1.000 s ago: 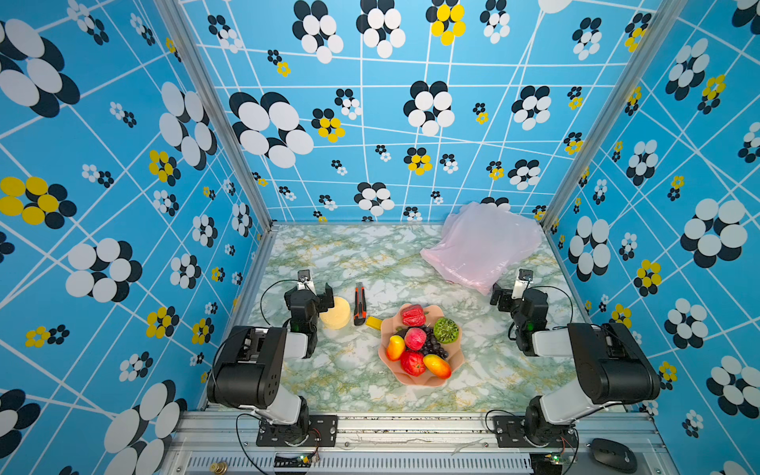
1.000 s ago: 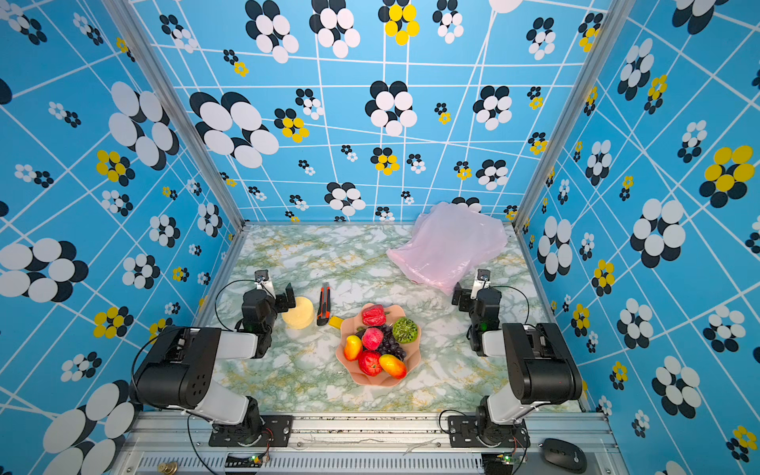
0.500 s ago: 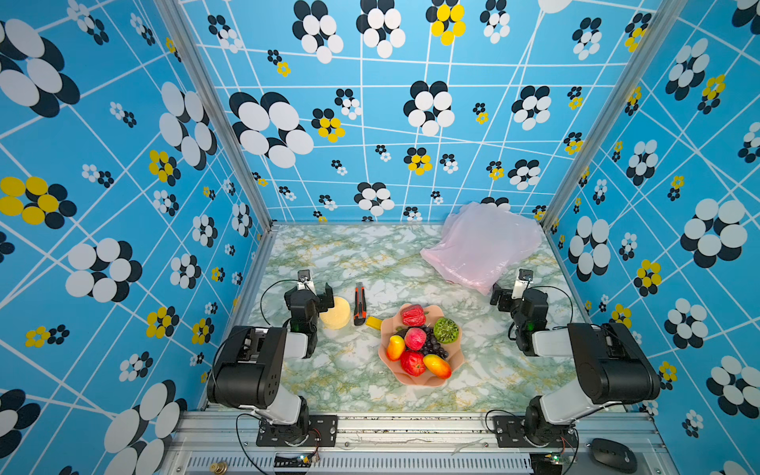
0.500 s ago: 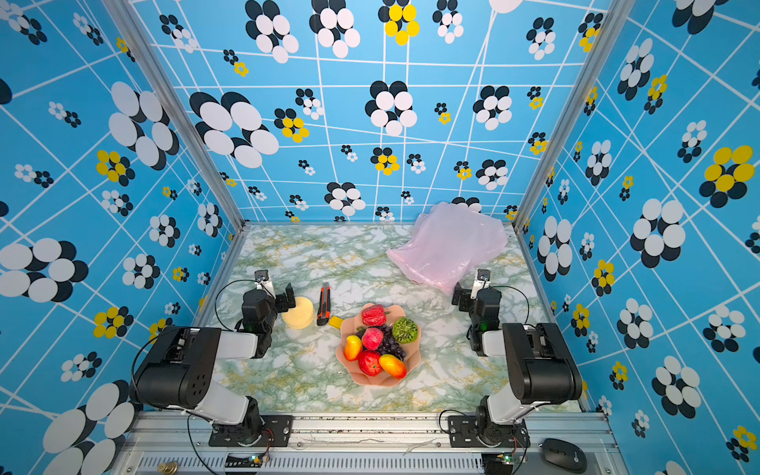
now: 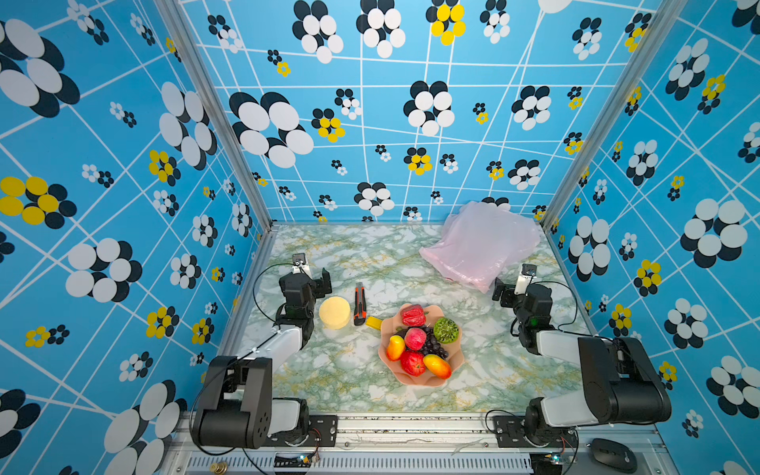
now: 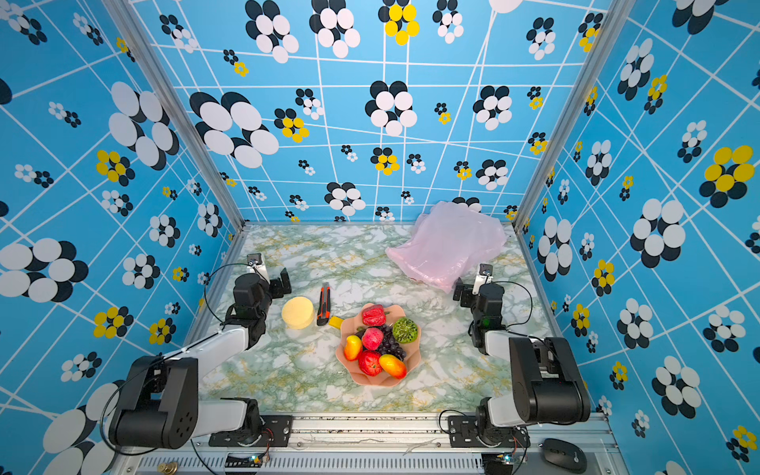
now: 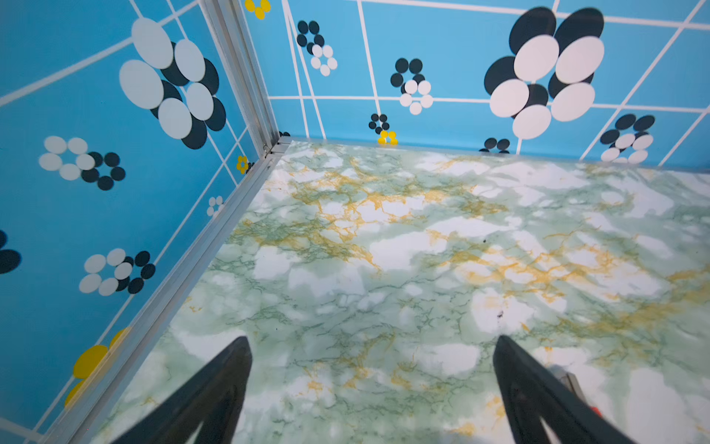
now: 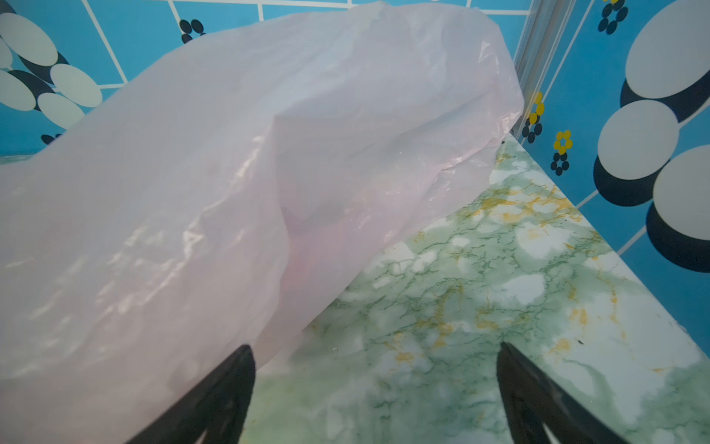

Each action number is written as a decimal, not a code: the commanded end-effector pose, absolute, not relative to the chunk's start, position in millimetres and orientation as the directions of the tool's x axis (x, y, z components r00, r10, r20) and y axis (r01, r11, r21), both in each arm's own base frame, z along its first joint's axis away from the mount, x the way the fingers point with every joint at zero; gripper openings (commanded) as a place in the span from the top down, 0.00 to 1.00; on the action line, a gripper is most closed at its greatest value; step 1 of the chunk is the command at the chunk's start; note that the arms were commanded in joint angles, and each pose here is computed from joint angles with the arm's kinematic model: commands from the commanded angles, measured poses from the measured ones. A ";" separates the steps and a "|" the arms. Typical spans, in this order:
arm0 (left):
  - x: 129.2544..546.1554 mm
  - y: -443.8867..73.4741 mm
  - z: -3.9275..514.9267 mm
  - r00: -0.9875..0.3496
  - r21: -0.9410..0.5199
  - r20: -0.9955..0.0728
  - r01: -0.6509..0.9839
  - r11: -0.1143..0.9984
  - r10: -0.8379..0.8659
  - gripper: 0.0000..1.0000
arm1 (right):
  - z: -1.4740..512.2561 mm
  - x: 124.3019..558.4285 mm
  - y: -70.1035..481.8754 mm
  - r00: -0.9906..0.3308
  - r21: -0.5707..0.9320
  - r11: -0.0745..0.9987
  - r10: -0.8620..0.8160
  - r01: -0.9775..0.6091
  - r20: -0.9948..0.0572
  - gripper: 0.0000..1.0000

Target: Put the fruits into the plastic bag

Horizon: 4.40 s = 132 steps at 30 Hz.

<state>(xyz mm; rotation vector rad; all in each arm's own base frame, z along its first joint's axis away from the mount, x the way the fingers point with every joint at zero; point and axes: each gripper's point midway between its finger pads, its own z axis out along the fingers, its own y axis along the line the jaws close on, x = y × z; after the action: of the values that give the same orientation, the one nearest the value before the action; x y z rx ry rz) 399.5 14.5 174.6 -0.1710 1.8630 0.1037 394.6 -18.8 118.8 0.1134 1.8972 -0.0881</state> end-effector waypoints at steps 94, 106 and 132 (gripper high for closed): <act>240.1 -198.6 131.3 -0.895 -0.720 -0.217 -0.122 0.683 -0.389 0.01 | 78.2 170.5 165.6 -0.937 0.666 0.706 0.347 0.241 -0.028 0.65; 241.2 -200.3 131.7 -0.898 -0.721 -0.218 -0.116 0.683 -0.382 0.01 | 77.2 180.6 169.8 -0.944 0.630 0.742 0.326 0.229 -0.041 0.78; 236.6 -196.5 124.0 -0.906 -0.699 -0.220 -0.112 0.707 -0.362 0.01 | 76.8 189.9 174.8 -0.947 0.599 0.770 0.315 0.218 -0.061 0.99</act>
<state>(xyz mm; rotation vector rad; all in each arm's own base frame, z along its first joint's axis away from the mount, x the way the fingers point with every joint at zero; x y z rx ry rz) 240.5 -198.0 132.9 -0.3915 2.5510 -1.0475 183.4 175.2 73.2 0.4450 2.8186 0.9612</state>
